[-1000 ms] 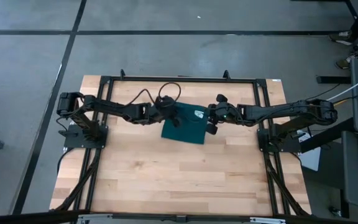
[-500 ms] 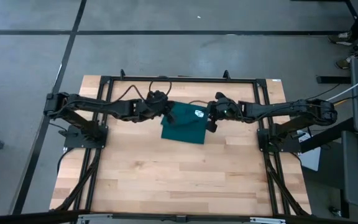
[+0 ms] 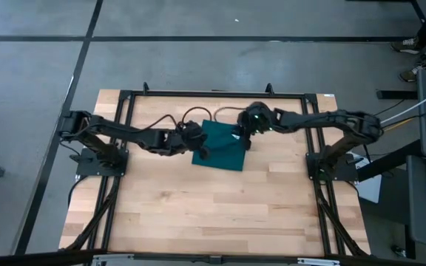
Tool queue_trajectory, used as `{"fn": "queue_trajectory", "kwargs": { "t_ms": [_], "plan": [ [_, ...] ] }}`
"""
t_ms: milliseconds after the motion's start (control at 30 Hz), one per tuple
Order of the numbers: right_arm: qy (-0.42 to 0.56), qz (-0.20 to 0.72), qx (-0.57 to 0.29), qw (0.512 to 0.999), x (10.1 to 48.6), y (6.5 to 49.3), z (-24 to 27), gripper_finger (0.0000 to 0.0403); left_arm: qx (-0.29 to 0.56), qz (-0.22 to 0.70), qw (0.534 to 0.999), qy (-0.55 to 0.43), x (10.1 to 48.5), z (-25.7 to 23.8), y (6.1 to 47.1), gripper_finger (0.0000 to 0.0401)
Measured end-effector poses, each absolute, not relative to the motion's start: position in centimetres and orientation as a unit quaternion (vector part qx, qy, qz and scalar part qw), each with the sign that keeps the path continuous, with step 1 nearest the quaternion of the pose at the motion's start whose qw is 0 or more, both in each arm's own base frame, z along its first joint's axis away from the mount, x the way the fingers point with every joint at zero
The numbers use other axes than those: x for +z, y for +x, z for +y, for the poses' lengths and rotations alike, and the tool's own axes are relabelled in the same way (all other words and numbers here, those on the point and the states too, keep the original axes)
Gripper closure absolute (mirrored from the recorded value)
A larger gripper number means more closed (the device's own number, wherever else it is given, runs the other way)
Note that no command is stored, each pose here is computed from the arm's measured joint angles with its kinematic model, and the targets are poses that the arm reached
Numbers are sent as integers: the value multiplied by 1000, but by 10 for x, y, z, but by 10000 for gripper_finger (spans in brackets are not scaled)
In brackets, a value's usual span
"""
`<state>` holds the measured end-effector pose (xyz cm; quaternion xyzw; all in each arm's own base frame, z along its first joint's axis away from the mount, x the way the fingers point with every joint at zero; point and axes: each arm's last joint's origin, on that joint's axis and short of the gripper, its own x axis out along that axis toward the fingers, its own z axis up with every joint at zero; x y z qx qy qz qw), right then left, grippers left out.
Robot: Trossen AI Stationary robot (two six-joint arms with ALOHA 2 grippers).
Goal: Fold microfiber towels
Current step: Fold the green towel
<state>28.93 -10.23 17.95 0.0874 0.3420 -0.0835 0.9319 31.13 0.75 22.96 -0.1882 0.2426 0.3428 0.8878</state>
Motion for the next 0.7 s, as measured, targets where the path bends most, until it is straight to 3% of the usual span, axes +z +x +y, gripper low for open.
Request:
{"fn": "queue_trajectory", "kwargs": {
  "t_ms": [300,700],
  "plan": [
    [113,438,-58,890,150,334,-131,215,391,249,869,-174,248,-16,277,395],
    [118,428,-73,893,146,331,-155,241,418,238,862,-162,263,-38,241,397]
  ]
}}
